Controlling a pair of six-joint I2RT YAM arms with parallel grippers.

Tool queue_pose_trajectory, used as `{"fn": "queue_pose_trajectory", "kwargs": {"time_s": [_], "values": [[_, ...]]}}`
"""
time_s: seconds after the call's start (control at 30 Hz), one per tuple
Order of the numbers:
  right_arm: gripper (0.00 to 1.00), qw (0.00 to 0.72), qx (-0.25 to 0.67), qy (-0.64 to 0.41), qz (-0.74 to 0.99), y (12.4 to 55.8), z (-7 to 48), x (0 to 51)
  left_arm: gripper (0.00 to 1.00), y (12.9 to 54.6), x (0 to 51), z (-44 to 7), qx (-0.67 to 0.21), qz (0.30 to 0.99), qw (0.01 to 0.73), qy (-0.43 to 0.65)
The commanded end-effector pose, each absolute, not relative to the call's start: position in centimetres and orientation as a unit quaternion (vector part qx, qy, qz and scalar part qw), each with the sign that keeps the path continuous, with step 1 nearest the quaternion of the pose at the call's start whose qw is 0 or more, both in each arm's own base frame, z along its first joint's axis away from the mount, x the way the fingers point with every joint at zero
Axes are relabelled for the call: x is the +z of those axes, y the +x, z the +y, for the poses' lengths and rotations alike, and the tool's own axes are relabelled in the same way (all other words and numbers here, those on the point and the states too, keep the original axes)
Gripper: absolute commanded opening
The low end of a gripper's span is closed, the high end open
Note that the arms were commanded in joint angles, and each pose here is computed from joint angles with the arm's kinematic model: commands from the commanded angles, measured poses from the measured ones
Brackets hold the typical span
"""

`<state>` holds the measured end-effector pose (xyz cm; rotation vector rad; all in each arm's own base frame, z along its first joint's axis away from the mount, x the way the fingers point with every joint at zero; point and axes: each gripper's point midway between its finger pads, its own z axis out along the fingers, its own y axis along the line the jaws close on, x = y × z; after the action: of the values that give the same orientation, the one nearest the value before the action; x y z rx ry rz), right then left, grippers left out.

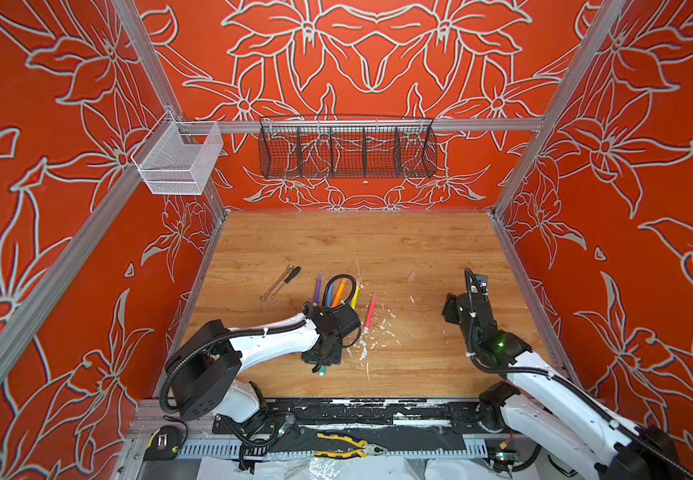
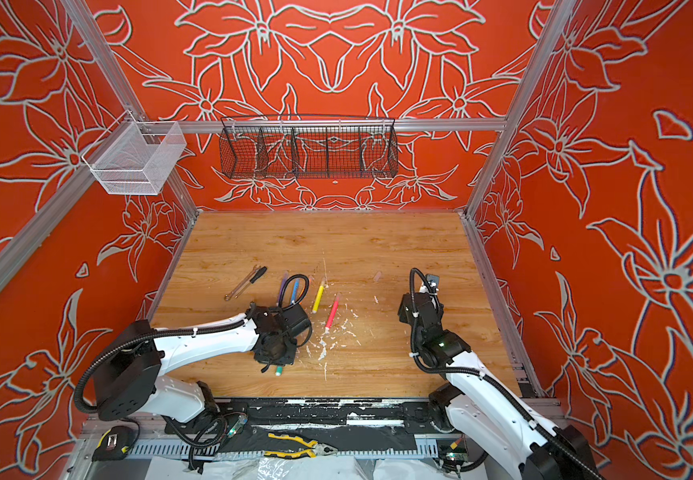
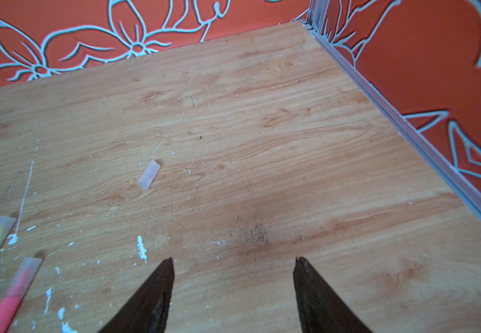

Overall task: Insert the pens into the pen caps
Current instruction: 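Raise the green marker with the left gripper while the right gripper reaches toward it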

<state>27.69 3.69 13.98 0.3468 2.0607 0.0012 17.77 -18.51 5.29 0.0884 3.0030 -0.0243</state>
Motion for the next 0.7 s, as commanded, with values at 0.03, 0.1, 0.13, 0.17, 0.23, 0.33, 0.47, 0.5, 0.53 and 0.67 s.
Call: {"fn": "queue_pose_trajectory", "kwargs": {"time_s": [0.03,0.1,0.13,0.17,0.23,0.33,0.47,0.5,0.53,0.67], "values": [[0.68,0.499,0.096,0.158,0.846,26.7,5.5,16.8,0.11,23.5,13.1,-23.0,-0.059,0.977,0.189,0.077],[0.68,0.502,0.142,0.164,0.837,26.3,6.5,18.1,0.1,25.9,15.9,-25.0,-0.072,0.965,0.232,0.095],[0.68,0.502,0.167,0.166,0.832,26.2,7.0,18.8,0.09,27.1,17.0,-25.9,-0.075,0.959,0.251,0.105],[0.68,0.501,0.196,0.167,0.826,26.1,7.8,19.5,0.08,28.1,17.9,-26.7,-0.08,0.953,0.269,0.117],[0.67,0.496,0.244,0.163,0.817,26.2,9.2,20.6,0.06,29.4,18.7,-28.0,-0.085,0.941,0.296,0.139],[0.67,0.481,0.295,0.149,0.812,26.3,11.2,22.5,0.04,30.4,18.4,-29.2,-0.099,0.92,0.335,0.175],[0.69,0.471,0.322,0.164,0.805,26.5,11.8,24.5,0.05,29.4,17.2,-29.7,-0.151,0.9,0.358,0.197],[0.69,0.471,0.34,0.165,0.797,26.5,12.2,24.9,0.05,29.0,16.7,-30.0,-0.169,0.894,0.36,0.205],[0.69,0.468,0.368,0.163,0.787,26.5,12.9,25.1,0.04,28.7,16.5,-30.4,-0.184,0.889,0.363,0.211],[0.69,0.45,0.473,0.127,0.746,26.0,16.3,24.1,0.0,28.2,16.4,-30.4,-0.202,0.882,0.368,0.215]]}}
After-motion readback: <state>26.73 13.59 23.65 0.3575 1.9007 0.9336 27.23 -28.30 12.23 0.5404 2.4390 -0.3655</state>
